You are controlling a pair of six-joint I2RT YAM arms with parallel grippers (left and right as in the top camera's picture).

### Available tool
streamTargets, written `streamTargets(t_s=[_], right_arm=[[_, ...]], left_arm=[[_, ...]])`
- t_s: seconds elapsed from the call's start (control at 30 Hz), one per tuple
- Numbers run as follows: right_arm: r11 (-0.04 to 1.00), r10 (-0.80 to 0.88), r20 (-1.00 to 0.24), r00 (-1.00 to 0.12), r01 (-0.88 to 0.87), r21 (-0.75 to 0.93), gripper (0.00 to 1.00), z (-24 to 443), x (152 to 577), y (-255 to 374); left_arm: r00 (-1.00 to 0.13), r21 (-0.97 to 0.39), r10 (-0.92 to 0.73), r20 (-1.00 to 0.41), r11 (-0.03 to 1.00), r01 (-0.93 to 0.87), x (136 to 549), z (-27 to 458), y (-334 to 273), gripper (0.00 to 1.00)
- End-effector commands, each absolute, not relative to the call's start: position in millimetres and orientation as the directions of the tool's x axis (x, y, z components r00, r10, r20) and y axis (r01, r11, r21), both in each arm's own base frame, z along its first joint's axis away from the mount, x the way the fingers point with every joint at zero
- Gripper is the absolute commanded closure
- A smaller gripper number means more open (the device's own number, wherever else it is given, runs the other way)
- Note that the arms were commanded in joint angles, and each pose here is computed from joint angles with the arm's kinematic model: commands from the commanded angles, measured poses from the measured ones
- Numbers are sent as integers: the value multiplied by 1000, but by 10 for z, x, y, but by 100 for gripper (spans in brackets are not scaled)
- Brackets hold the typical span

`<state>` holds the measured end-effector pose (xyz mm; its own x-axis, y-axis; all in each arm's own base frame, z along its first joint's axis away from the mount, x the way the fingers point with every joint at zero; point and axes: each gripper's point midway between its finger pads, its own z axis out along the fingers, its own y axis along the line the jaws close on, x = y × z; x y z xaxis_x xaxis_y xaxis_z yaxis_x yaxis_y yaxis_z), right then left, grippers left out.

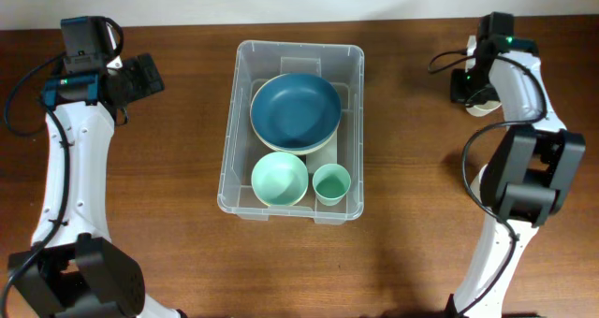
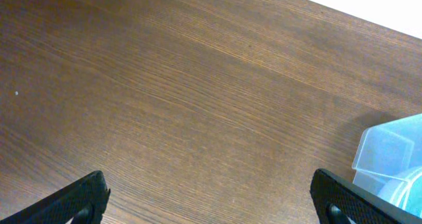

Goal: Pack container
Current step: 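Open the right gripper and move it to the white paper cup, then carry the white cup into the container and stack it on the mint cup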

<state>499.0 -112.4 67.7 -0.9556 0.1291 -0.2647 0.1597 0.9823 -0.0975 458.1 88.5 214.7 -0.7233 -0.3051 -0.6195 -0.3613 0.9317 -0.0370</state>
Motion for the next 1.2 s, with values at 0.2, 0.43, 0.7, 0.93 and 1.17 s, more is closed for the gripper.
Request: streamTargets(t_s=[0.2,0.43,0.7,0.93,1.17], right_arm=[[994,-28,-480,-877,28,-108,96,2415,4744,-393],[974,-221,-440,-871,-217,-59,96,2698,4211,655],[837,-523,-248,-815,-547,34,96,2530,3255,1877],[773,-619,-161,-769,-632,49,96,2450,2710,2327],[780,-619,-89,-781,-624,51,96,2131,2637,2355]], left_arm=[[-706,-39,-302,-641,931,-363,4589,2266,901,0],[-706,-39,-302,-641,931,-363,4589,2266,901,0],[-706,-39,-302,-641,931,-363,4589,2266,901,0],[-706,-39,-302,-641,931,-363,4590,2264,901,0],[-706,-39,-302,-641,931,-363,4589,2266,901,0]])
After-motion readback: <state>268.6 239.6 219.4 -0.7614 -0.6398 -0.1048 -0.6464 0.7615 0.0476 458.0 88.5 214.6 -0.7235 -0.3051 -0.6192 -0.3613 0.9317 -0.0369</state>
